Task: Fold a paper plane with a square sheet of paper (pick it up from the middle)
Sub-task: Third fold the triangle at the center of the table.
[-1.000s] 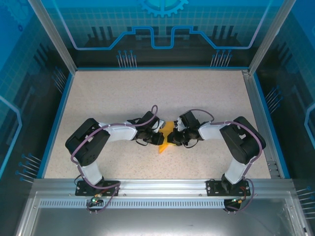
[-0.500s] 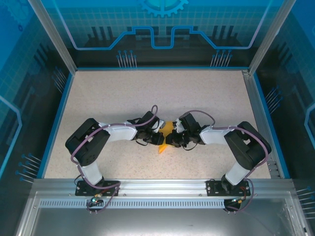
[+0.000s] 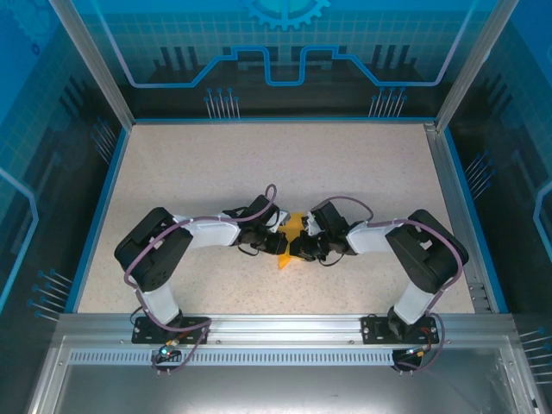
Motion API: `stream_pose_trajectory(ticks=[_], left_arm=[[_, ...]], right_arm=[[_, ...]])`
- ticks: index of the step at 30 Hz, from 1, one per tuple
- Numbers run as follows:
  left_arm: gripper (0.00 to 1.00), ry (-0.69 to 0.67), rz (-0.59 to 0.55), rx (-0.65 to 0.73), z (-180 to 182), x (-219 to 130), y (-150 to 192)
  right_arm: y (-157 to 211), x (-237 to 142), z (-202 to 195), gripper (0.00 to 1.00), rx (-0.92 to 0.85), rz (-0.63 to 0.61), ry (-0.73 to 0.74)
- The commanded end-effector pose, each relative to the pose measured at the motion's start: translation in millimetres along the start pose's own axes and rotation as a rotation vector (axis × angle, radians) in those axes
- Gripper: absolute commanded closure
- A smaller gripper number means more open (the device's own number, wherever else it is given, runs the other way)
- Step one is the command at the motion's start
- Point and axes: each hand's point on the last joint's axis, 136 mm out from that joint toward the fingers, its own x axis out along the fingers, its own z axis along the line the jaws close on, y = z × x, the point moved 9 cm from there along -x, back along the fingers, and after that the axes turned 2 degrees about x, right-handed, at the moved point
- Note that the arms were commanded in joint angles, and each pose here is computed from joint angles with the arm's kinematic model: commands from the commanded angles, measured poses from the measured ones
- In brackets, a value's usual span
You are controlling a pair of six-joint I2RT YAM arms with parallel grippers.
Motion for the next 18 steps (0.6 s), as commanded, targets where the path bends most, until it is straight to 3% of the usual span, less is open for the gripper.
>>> stream_pose_trajectory(ticks=[1, 9, 18], left_arm=[[0.87, -0.021, 0.050, -0.003, 8, 8, 9], [0.87, -0.020, 0.052, -0.002, 8, 9, 9], [0.87, -0.019, 0.056, -0.001, 9, 10, 9]], right_arm=[[10, -7, 5, 0.87, -0.015, -0.010, -0.009], [18, 2, 14, 0.87, -0.034, 0.003, -0.021], [24, 20, -5, 0.89, 0.003, 0.031, 0.037]])
